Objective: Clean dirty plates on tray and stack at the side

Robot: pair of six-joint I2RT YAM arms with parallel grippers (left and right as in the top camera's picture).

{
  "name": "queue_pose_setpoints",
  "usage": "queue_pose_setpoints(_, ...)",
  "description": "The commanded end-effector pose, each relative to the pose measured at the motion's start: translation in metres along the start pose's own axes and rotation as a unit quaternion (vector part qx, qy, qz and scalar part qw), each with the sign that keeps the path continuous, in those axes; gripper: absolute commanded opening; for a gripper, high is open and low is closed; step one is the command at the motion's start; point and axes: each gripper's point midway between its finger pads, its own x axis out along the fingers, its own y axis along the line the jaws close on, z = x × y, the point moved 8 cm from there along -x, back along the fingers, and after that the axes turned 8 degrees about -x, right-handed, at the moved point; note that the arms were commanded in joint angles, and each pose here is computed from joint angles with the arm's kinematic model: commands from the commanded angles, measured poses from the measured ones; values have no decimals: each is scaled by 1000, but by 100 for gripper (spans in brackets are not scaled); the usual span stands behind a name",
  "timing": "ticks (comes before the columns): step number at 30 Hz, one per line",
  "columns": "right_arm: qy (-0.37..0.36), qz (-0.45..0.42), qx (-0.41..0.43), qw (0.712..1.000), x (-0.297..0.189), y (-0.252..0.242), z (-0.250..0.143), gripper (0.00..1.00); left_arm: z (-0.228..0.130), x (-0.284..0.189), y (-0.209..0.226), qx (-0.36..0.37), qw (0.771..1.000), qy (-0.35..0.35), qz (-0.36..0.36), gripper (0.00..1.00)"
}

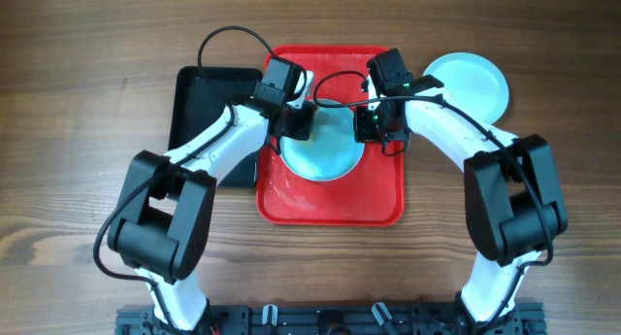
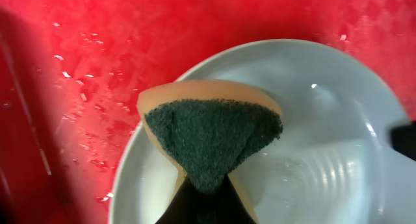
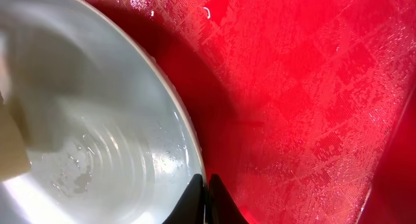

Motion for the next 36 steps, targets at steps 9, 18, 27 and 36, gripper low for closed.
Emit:
queue_pose_setpoints(9,-10,7,3,1000,-6,4,0,4,-16,41,41,-47,997,58,16,4)
queue_pose_setpoints(18,-10,27,2,1000,-6,8,1,4,-17,39,3,-80,983,84,-142,6)
queue_pose_setpoints(27,-10,26,1,1000,-6,8,1,4,-27,26,-27,-84,953,136,-257,4)
queue_pose_setpoints(36,-10,26,-2,1000,-6,8,1,4,0,-52,-6,-86,986,50,-130,4)
